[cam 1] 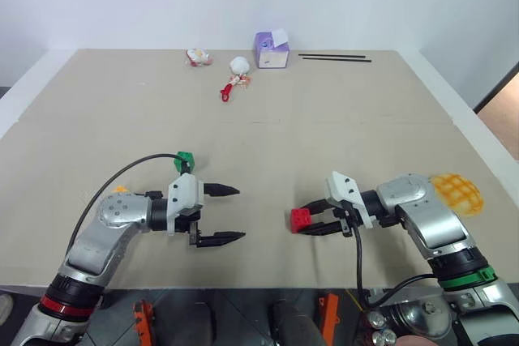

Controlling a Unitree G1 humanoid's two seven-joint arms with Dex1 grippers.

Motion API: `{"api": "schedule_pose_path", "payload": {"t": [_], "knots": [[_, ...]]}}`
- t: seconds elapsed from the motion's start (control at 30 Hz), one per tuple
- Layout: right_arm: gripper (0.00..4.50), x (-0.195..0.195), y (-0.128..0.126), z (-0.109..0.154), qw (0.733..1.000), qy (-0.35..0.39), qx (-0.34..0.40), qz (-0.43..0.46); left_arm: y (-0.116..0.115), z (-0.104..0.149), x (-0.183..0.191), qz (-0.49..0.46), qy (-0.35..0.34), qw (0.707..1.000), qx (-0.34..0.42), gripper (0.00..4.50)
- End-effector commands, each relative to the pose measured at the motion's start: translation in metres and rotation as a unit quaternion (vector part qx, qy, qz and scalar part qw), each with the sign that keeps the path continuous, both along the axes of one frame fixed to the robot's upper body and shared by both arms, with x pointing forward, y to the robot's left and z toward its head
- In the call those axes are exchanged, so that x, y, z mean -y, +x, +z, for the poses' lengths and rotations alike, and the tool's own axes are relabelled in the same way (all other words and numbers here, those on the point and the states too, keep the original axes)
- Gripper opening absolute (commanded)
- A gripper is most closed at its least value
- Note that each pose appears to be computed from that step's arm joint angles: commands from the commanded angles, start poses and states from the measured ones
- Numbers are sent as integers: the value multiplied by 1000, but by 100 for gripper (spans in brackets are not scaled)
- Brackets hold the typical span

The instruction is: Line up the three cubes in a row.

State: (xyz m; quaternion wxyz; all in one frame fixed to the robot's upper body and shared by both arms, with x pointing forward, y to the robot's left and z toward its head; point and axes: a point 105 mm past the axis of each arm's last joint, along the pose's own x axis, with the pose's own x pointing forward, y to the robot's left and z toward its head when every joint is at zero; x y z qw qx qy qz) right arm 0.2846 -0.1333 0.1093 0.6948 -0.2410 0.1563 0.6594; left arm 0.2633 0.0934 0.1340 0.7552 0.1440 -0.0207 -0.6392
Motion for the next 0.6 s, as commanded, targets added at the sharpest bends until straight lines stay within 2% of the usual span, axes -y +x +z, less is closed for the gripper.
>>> {"api": "schedule_pose_path", "payload": {"t": [0.03,0.1,0.17,0.37,0.4,0.53,0.6], "knots": [[127,-1,1,3,1000,-5,18,3,-3,12,5,-10,-14,999,27,450],[127,-1,2,3,1000,-5,18,2,-2,13,6,-7,-16,999,29,450],[229,-1,2,3,1000,-3,17,3,0,14,6,-2,-19,999,30,450],[430,-6,-3,18,1000,28,3,14,11,20,-2,64,-35,997,37,450],[449,-9,-3,28,999,47,2,15,16,24,-7,95,-47,994,39,450],[449,-19,-3,61,993,115,0,18,29,33,-21,187,-87,978,33,450],[449,-27,1,83,988,154,21,15,41,40,-34,274,-117,954,41,450]]}}
